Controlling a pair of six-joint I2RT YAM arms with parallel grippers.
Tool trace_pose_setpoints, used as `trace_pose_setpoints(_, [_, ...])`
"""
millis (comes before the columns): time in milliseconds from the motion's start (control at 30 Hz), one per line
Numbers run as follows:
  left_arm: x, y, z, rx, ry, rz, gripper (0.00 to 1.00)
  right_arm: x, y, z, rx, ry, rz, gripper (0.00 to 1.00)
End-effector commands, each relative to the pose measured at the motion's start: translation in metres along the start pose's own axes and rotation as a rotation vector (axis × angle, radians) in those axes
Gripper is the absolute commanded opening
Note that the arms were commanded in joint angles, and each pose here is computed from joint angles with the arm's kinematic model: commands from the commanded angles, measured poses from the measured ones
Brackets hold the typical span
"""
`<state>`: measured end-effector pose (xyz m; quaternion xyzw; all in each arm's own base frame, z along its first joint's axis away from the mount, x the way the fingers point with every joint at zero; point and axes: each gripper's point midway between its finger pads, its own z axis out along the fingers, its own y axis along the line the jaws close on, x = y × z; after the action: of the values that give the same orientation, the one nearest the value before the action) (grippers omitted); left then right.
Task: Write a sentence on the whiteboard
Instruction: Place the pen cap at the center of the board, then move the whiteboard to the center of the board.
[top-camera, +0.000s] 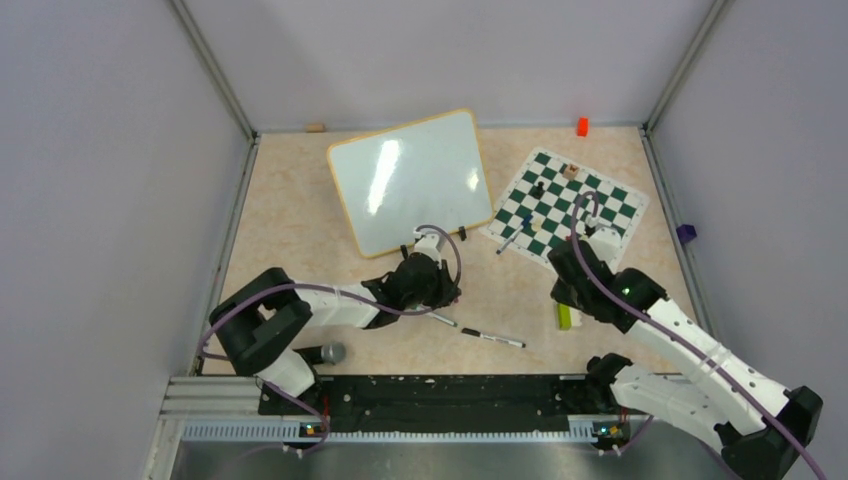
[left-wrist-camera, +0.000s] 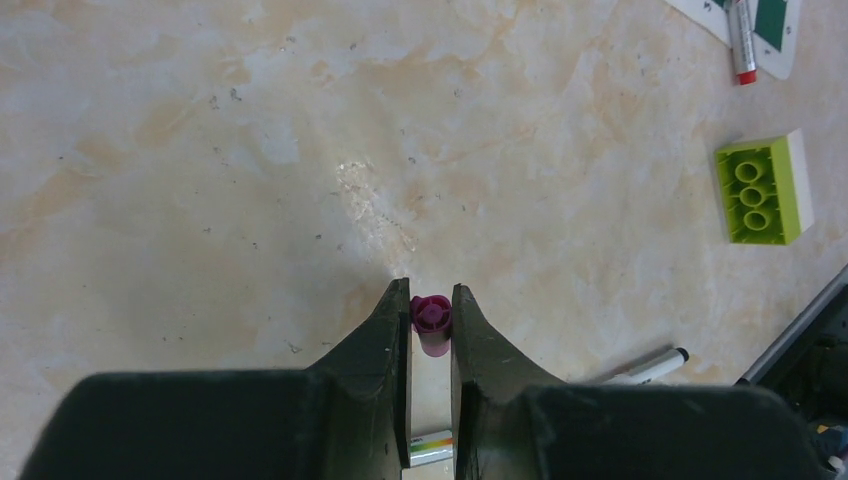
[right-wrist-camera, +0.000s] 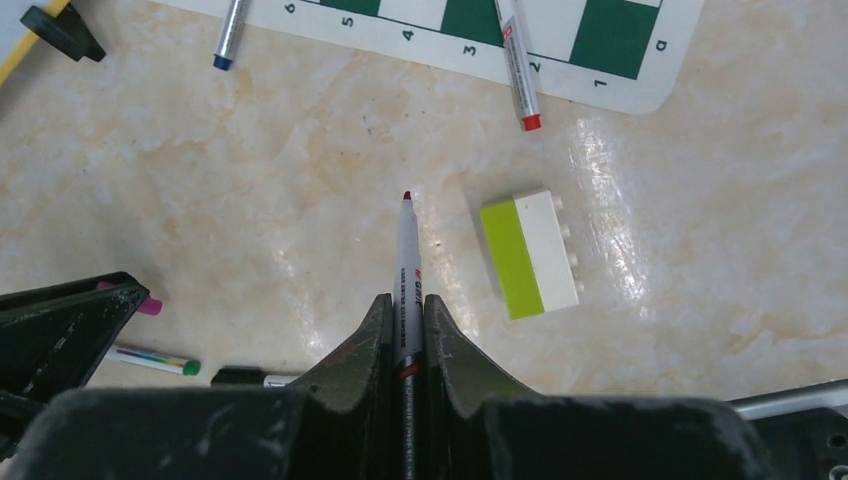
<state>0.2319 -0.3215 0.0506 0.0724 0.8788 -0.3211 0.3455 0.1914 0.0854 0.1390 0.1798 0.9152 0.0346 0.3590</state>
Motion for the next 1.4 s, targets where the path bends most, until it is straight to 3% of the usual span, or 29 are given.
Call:
trace_pose_setpoints(0, [-0.017,-0.015,0.015,0.039,-0.087,0.017,0.0,-0.009,-0.003,-0.013,-0.004,-0.016,0.006,0.0])
trace_pose_setpoints(200, [-0.02,-0.018,0.021,0.048,-0.112,0.037,0.0,-0.003,-0.003,-0.012,0.013,0.034,-0.035,0.0])
trace_pose_setpoints(300, [-0.019,-0.019,0.022,0.061,-0.118,0.041,0.06,0.0,-0.002,-0.013,0.027,0.067,-0.046,0.0])
trace_pose_setpoints(767, [-0.027,-0.026,-0.009,0.181,-0.234,0.04,0.62,-0.008,-0.002,-0.02,0.046,0.07,-0.097,0.0])
trace_pose_setpoints(833, [-0.026,-0.025,-0.013,0.191,-0.249,0.029,0.68,-0.007,0.002,-0.02,0.018,0.085,-0.156,0.0])
trace_pose_setpoints(900, [-0.025,-0.023,-0.02,0.207,-0.265,0.011,0.79,-0.007,0.005,-0.021,-0.011,0.092,-0.22,0.0])
trace_pose_setpoints(1067, [-0.026,-0.032,-0.046,0.28,-0.286,-0.016,0.84,-0.018,0.021,-0.035,-0.137,0.047,-0.207,0.0])
trace_pose_setpoints(1267, [-0.024,-0.04,-0.059,0.339,-0.285,0.016,0.83,-0.031,0.055,-0.067,-0.487,-0.118,-0.177,0.0])
trace_pose_setpoints(1367, [-0.024,-0.039,-0.06,0.322,-0.276,0.044,0.82,-0.044,0.061,-0.073,-0.53,-0.185,-0.12,0.0])
